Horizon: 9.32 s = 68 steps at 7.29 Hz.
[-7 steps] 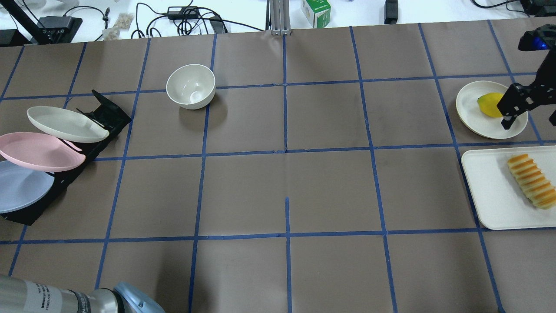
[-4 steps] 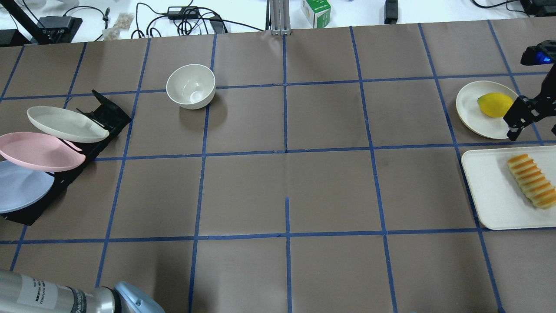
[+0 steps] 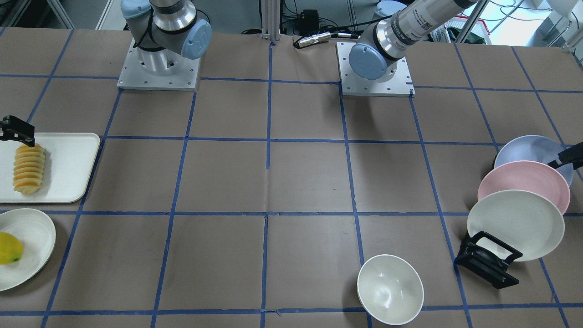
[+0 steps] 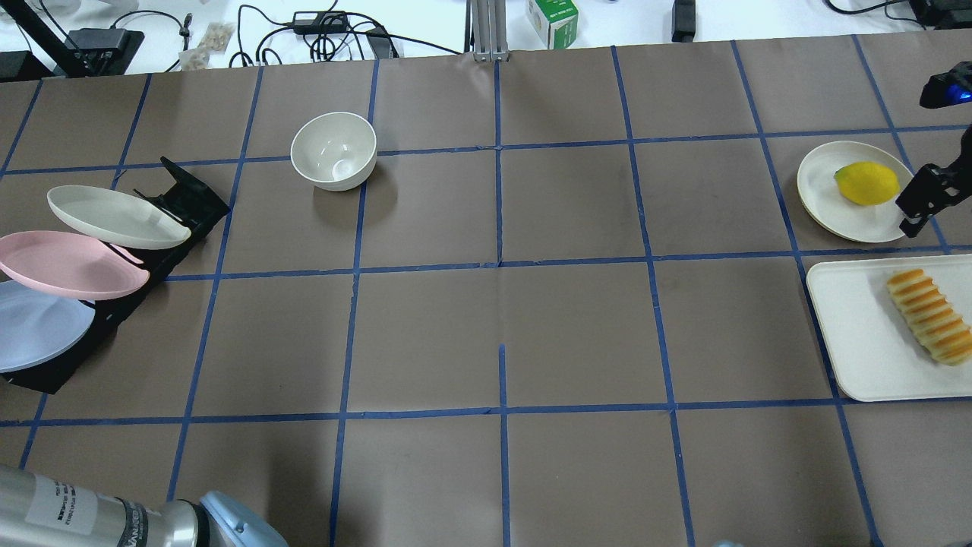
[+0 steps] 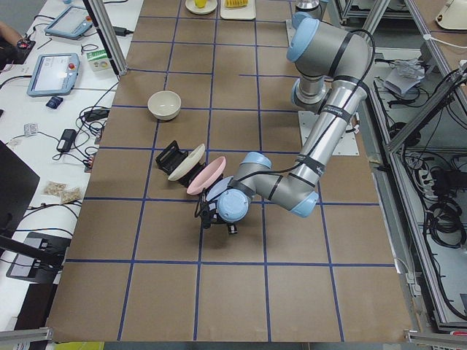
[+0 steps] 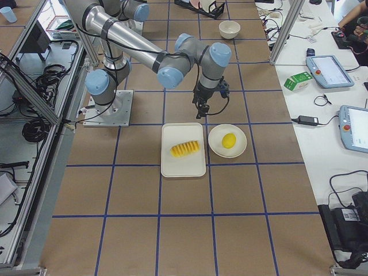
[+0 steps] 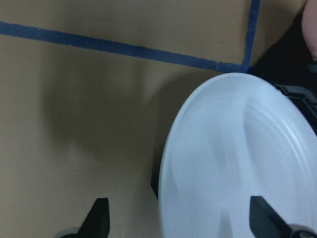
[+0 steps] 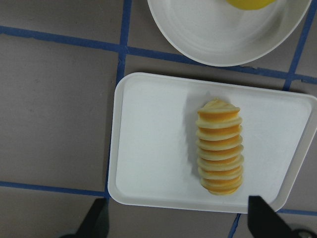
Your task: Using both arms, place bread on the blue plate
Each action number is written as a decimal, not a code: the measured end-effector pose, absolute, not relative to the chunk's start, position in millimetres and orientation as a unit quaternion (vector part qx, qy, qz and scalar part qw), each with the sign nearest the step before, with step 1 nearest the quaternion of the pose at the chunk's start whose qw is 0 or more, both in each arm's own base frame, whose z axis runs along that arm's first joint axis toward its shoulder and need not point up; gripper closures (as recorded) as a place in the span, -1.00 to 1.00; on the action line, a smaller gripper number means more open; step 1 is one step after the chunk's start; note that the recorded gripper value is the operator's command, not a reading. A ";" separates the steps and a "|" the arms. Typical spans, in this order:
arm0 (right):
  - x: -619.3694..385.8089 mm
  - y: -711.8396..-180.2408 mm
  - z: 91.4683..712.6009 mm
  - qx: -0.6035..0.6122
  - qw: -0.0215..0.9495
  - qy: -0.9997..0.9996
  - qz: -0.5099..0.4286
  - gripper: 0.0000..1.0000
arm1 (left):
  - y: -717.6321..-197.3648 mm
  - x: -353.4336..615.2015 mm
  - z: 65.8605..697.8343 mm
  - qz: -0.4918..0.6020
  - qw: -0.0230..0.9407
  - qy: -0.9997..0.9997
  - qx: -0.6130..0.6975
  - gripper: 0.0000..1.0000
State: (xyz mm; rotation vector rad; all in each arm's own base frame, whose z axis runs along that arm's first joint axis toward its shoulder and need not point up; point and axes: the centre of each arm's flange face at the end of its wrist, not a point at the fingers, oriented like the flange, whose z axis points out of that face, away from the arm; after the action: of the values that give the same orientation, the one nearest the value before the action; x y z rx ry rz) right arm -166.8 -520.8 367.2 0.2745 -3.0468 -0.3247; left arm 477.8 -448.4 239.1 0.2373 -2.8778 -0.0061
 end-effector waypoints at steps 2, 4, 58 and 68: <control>-179.5 -520.7 362.5 0.127 0.003 -0.988 -0.088 -1.00 | -446.9 476.2 235.8 -0.012 0.133 -0.987 0.094 0.11; -198.3 -525.4 349.8 0.148 -0.008 -0.986 -0.072 -1.00 | -446.2 475.5 235.0 -0.016 0.136 -0.986 0.097 0.73; 310.2 -547.0 248.5 -0.074 -0.041 -0.995 -0.044 1.00 | -508.7 -99.8 467.8 -0.018 0.002 -1.000 0.022 -1.00; 319.3 -552.8 208.4 -0.063 -0.034 -0.995 -0.070 -0.76 | -490.1 -100.8 477.5 -0.020 0.003 -1.000 0.019 -1.00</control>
State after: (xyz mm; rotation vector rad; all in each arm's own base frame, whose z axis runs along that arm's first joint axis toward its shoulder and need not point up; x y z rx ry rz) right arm 319.3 -552.8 208.4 -0.2020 -3.1955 -0.2253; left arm -100.8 -490.1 477.5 0.0609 -3.1347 -0.0642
